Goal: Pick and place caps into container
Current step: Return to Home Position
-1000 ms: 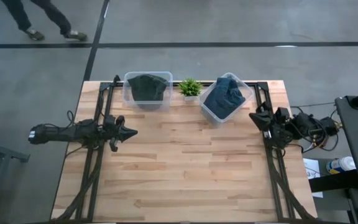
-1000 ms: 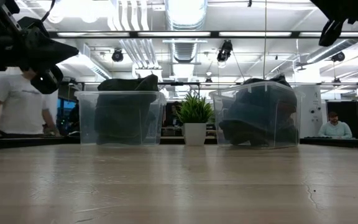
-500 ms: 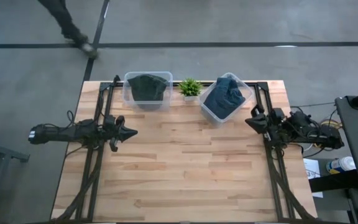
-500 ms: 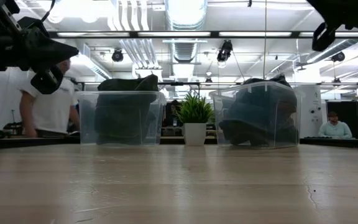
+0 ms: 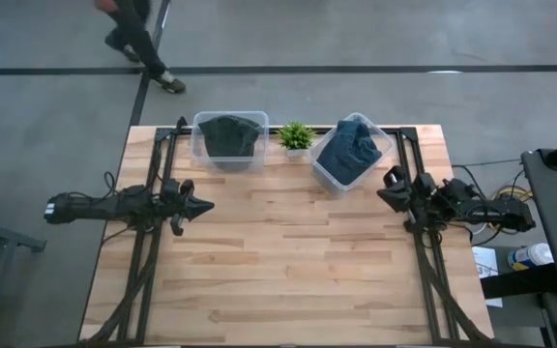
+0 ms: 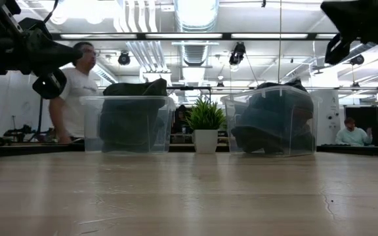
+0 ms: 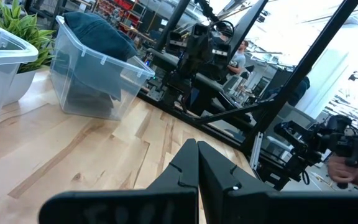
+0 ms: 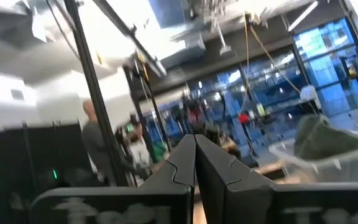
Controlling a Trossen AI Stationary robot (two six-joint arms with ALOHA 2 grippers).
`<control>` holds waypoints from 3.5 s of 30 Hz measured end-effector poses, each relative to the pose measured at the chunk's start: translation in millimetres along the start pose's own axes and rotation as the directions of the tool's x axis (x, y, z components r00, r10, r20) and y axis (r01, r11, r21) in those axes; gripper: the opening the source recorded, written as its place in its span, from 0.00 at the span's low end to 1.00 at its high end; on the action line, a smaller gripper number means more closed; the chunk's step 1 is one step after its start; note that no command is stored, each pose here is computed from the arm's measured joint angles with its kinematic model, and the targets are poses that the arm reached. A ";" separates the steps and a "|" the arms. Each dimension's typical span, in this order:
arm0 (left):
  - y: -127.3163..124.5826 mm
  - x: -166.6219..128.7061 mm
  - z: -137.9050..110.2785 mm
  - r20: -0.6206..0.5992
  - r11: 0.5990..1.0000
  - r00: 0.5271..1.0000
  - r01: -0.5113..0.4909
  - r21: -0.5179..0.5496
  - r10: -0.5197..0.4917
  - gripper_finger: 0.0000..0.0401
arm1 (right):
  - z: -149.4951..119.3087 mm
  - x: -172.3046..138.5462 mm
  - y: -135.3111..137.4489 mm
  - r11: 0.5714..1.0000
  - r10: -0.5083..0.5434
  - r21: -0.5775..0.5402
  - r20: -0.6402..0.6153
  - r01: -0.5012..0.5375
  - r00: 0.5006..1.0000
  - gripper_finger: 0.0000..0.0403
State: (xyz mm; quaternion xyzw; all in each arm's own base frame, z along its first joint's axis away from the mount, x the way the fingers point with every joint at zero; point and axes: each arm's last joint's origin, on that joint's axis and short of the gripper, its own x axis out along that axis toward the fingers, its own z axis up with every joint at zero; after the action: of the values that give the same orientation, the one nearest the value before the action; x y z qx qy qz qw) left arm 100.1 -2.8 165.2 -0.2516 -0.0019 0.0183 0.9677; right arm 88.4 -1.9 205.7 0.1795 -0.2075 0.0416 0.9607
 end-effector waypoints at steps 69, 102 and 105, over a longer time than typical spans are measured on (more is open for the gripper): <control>0.0 0.0 0.0 0.000 1.000 1.000 0.000 0.000 0.000 0.00 | -36.5 -7.2 -13.9 0.970 -0.132 -0.241 -0.381 0.040 0.915 0.02; 0.0 0.0 0.0 0.000 1.000 1.000 0.000 0.000 0.000 0.00 | -36.4 -7.1 -13.9 0.970 -0.132 -0.242 -0.380 0.040 0.915 0.02; 0.0 0.0 0.0 0.000 1.000 1.000 0.000 0.000 0.000 0.00 | -36.4 -7.1 -13.9 0.970 -0.132 -0.242 -0.380 0.040 0.915 0.02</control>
State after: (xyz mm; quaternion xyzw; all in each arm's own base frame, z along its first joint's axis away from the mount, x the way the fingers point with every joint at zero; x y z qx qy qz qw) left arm 100.0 -2.8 165.3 -0.2516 -0.0020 0.0184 0.9677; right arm 98.0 -1.7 167.3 0.0646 -0.0056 0.0101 0.9978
